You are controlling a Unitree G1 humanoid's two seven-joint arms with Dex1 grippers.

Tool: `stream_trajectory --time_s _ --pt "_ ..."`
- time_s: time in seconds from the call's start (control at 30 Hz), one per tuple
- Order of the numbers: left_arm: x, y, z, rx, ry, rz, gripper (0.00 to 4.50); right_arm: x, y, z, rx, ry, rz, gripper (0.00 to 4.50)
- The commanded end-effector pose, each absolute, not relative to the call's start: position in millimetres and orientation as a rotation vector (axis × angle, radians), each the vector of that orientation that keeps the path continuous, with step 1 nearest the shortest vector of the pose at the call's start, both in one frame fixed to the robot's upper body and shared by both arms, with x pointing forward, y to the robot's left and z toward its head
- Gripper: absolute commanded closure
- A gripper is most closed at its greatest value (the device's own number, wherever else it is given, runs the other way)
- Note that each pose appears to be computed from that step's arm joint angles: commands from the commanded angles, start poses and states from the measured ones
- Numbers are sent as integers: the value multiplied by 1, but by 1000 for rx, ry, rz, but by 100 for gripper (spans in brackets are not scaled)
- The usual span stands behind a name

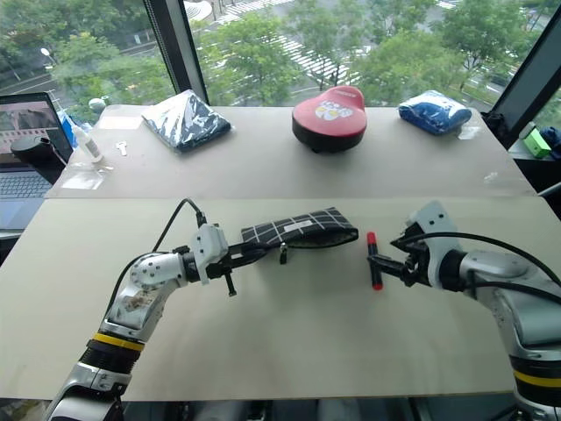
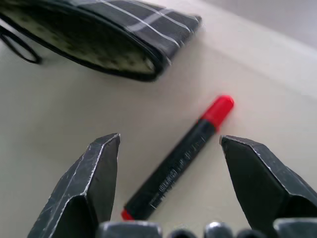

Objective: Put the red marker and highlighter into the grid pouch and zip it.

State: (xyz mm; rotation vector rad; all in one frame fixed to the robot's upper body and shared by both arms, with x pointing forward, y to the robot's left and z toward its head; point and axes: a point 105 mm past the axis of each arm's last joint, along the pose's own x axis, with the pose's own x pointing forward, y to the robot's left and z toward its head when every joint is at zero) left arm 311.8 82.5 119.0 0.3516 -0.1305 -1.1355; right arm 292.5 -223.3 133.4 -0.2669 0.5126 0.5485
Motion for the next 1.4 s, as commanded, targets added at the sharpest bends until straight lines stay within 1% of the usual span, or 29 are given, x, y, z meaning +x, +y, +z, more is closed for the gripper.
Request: stream_trajectory --time_s 0.03,0.43,0.77,0.9,0.97,1.0,1.03,1.1,1.13,1.23,1.3,1.33,1.4 --pt "310 78 131 363 -193 -1149 450 296 -223 140 -281 504 476 91" --pt "312 72 132 351 -203 -1149 450 303 -214 125 -266 561 425 91" --pt "313 73 136 354 -213 -1136 450 309 -221 95 -238 636 332 91" --pt "313 74 138 359 -221 -1132 450 310 -223 89 -206 636 306 192" --pt "313 74 139 361 -223 -1131 450 310 -222 90 -189 630 302 261" --pt "313 74 139 363 -225 -1129 450 311 -221 91 -187 623 307 284" --pt "314 74 140 365 -226 -1127 450 311 -219 92 -189 618 313 325" --pt "314 75 141 369 -231 -1120 450 312 -217 95 -197 603 323 392" --pt "314 75 142 371 -233 -1119 450 313 -216 96 -203 597 329 402" --pt "314 74 143 373 -237 -1117 450 322 -221 107 -223 564 303 402" --pt "313 74 143 374 -238 -1117 450 331 -229 121 -231 522 263 402" --pt "314 74 143 374 -238 -1117 450 336 -236 130 -259 491 235 402" --pt "313 74 143 374 -238 -1118 450 347 -245 162 -298 364 198 402"
